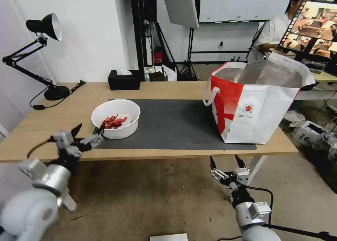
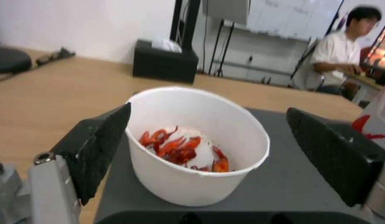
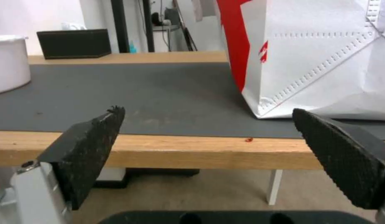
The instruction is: Pick up the trash from the table and place it into the takeout bag.
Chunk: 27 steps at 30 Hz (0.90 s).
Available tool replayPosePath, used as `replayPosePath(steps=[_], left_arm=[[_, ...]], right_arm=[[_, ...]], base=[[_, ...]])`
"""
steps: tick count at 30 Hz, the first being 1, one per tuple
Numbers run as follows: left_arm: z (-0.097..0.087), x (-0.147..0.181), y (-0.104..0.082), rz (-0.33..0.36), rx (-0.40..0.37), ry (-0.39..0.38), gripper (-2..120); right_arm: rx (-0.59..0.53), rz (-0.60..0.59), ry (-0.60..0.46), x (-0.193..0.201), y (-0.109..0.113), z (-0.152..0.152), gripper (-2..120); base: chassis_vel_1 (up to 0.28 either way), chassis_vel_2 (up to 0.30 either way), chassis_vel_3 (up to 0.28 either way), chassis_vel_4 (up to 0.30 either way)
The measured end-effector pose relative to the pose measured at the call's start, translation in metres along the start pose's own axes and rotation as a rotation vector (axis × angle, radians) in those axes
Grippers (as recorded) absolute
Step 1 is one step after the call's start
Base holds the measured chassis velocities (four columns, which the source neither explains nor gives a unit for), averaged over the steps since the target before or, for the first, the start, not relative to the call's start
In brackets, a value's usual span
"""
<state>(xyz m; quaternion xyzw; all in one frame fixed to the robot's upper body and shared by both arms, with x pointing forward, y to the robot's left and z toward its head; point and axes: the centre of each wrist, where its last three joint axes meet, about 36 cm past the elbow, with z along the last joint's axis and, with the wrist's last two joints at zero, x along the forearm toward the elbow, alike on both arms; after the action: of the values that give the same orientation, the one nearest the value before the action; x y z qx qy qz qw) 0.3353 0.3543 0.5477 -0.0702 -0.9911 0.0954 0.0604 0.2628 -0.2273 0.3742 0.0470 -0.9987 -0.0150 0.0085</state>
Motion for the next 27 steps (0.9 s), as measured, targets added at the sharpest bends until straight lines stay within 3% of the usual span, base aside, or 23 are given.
replayPosePath(steps=[2,7,10,14,18,21,27], left_arm=[[-0.017,-0.014,0.008,-0.011,0.017,0.064,100],[-0.03,-0.034,0.016,-0.006,0.057,0.127,100],[-0.043,-0.065,0.026,-0.022,0.119,0.179,100],[-0.046,-0.082,0.031,-0.035,0.131,0.204,100],[-0.052,-0.113,0.039,-0.056,0.144,0.278,100],[-0.058,-0.132,0.053,-0.087,0.175,0.326,100],[-0.07,-0.144,0.071,-0.138,0.197,0.388,100]], right_arm=[[0.0,0.0,0.0,0.0,0.0,0.0,100],[0.0,0.0,0.0,0.0,0.0,0.0,100],[0.0,0.0,0.0,0.0,0.0,0.0,100],[0.0,0.0,0.0,0.0,0.0,0.0,100],[0.0,0.0,0.0,0.0,0.0,0.0,100],[0.0,0.0,0.0,0.0,0.0,0.0,100],[0.0,0.0,0.0,0.0,0.0,0.0,100]], base=[[0.0,0.0,0.0,0.0],[0.0,0.0,0.0,0.0],[0.0,0.0,0.0,0.0],[0.0,0.0,0.0,0.0],[0.0,0.0,0.0,0.0],[0.0,0.0,0.0,0.0],[0.0,0.0,0.0,0.0]])
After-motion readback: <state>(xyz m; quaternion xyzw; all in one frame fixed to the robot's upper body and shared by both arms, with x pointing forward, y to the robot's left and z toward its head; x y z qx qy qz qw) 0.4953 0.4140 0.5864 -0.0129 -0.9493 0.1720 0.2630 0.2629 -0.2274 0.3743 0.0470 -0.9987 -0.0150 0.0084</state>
